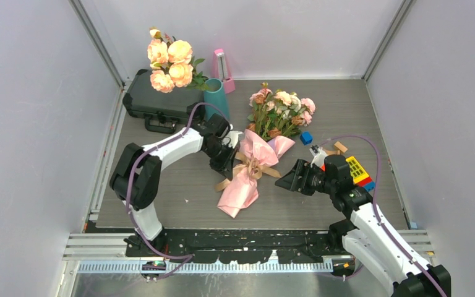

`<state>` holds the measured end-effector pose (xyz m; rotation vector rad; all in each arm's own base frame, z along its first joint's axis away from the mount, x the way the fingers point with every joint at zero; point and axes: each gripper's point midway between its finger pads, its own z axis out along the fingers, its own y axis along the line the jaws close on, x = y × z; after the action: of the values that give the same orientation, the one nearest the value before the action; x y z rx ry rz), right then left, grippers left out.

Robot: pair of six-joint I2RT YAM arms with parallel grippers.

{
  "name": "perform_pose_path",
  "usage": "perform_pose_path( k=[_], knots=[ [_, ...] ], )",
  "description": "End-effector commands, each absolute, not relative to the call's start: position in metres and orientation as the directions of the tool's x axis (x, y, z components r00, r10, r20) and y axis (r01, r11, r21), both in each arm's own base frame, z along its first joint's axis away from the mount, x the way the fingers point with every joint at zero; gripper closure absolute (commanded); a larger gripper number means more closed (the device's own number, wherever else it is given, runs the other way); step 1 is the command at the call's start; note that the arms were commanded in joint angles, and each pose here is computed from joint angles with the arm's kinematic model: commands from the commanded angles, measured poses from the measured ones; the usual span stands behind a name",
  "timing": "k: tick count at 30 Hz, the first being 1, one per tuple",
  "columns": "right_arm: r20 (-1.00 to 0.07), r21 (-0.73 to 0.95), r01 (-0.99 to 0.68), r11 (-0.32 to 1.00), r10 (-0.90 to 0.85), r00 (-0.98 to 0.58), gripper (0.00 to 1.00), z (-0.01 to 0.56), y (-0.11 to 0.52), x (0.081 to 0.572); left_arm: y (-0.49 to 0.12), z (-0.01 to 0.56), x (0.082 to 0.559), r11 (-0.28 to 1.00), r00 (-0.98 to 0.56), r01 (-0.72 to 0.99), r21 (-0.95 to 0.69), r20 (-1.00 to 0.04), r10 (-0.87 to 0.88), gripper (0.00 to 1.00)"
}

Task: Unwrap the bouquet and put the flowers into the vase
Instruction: Untie the ribbon from the wrapping paper.

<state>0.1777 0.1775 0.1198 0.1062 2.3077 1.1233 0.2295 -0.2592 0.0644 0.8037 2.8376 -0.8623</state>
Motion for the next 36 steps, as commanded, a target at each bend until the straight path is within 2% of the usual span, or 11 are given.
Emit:
perform_pose_path(
  k=[1, 8, 11, 13, 18, 27, 32, 36],
  knots=[
    [-0.537, 0.706, -0.239, 0.667, 0.284, -0.794, 0.24, 0.134, 0.175, 0.189, -0.254, 0.087, 0.244, 0.713, -0.834, 0.551, -0.434, -0.312, 0.455, 1.0],
    [-0.57, 0.628, -0.211, 0.749, 0.258, -0.78, 0.24, 0.129, 0.167, 0.208, -0.243, 0.09, 0.254, 0.76, -0.835, 0.542, -0.359, -0.334, 0.438, 1.0],
    [-0.56, 0.566, -0.099, 0.818, 0.294, -0.774, 0.24, 0.109, 0.153, 0.225, -0.24, 0.092, 0.257, 0.771, -0.832, 0.541, -0.335, -0.347, 0.433, 1.0],
    [-0.552, 0.541, -0.082, 0.837, 0.28, -0.785, 0.26, 0.099, 0.151, 0.232, -0.239, 0.093, 0.258, 0.774, -0.831, 0.541, -0.329, -0.352, 0.432, 1.0],
    [-0.555, 0.527, -0.11, 0.843, 0.243, -0.796, 0.27, 0.081, 0.158, 0.246, -0.24, 0.088, 0.257, 0.775, -0.837, 0.534, -0.337, -0.339, 0.429, 1.0],
    [-0.61, 0.559, -0.228, 0.797, 0.209, -0.764, 0.31, 0.083, 0.186, 0.272, -0.239, 0.09, 0.258, 0.778, -0.836, 0.534, -0.329, -0.343, 0.429, 1.0],
    [-0.604, 0.534, -0.216, 0.818, 0.189, -0.775, 0.37, 0.069, 0.185, 0.279, -0.238, 0.085, 0.259, 0.783, -0.839, 0.531, -0.323, -0.33, 0.433, 1.0],
    [-0.608, 0.522, -0.218, 0.825, 0.18, -0.773, 0.36, 0.063, 0.183, 0.278, -0.238, 0.085, 0.259, 0.783, -0.839, 0.531, -0.323, -0.328, 0.434, 1.0]
  ],
)
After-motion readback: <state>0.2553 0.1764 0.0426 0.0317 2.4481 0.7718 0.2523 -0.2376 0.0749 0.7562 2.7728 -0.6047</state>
